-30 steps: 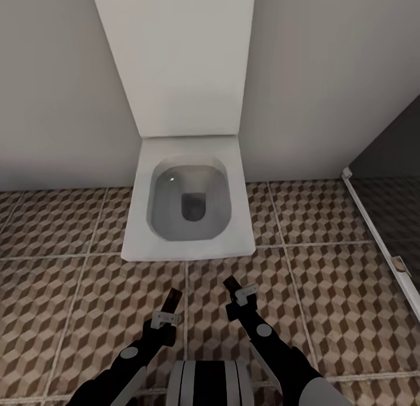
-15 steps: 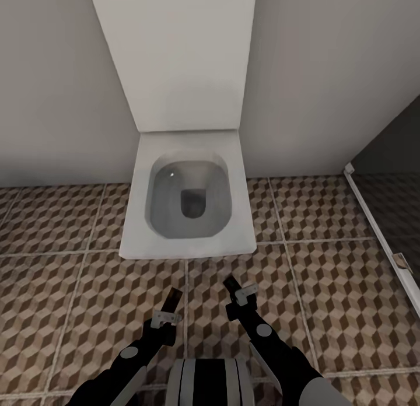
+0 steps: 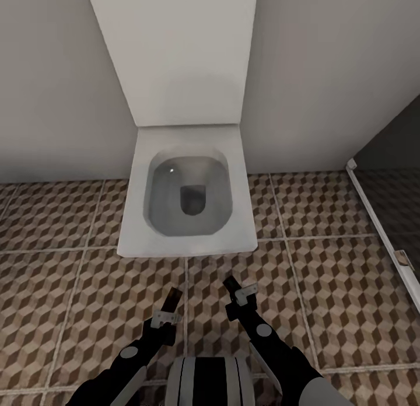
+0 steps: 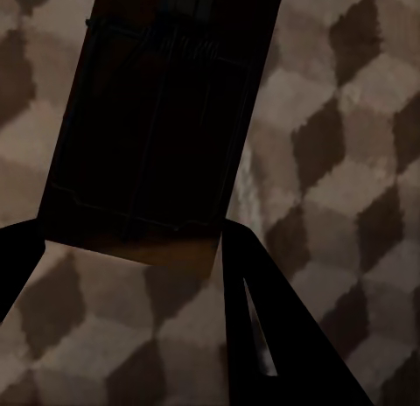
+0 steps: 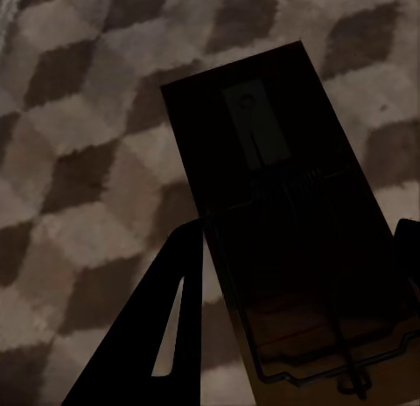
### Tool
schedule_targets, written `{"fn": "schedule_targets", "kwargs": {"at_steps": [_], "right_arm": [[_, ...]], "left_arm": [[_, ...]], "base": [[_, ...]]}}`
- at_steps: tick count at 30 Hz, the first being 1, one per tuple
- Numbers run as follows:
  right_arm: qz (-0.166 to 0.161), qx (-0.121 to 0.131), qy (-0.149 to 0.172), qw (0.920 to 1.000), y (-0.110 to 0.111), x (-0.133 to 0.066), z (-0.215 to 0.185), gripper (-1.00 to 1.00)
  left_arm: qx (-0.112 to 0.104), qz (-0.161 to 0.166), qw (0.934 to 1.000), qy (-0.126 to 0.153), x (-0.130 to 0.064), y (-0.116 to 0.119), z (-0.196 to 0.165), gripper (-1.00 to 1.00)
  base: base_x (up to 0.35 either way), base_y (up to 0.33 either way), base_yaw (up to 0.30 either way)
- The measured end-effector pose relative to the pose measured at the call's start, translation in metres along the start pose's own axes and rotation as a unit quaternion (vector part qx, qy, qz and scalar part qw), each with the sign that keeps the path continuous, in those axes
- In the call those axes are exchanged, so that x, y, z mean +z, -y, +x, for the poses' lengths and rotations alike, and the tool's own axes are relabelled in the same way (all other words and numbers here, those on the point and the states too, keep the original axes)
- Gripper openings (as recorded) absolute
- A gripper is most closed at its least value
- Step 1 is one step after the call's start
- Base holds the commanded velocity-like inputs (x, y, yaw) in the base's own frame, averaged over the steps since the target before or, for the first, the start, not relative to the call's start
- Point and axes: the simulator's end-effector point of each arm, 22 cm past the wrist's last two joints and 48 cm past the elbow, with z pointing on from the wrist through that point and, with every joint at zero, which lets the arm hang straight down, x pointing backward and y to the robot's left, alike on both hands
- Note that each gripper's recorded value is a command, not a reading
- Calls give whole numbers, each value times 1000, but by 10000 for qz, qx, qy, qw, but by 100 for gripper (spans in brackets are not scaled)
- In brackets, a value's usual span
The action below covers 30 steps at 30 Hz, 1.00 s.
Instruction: Take the four mousetraps from the cabinet in the bathroom and place them on the bathroom floor. Make sure all four end up on the same floor surface, and ensure that at least two of them are either under or directly next to the same bathroom sink.
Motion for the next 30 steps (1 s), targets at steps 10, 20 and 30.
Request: {"fn": "schedule_targets", "kwargs": {"at_steps": [10,20,30], "right_arm": [[-19,21,-75,10000,-1,2,9,-100],[-31,22,-114,9999,-2,4,14,-100],[-37,19,-116,9999,-3,4,14,-100]], "left_arm": [[-17,5,10000,-78,3,0,8,-100],[-28,6,9999,-127,5,0,13,-100],[-28,8,9999,-128,5,0,13,-100]], "base": [[0,0,0],[139,138,0],[61,45,0]]}}
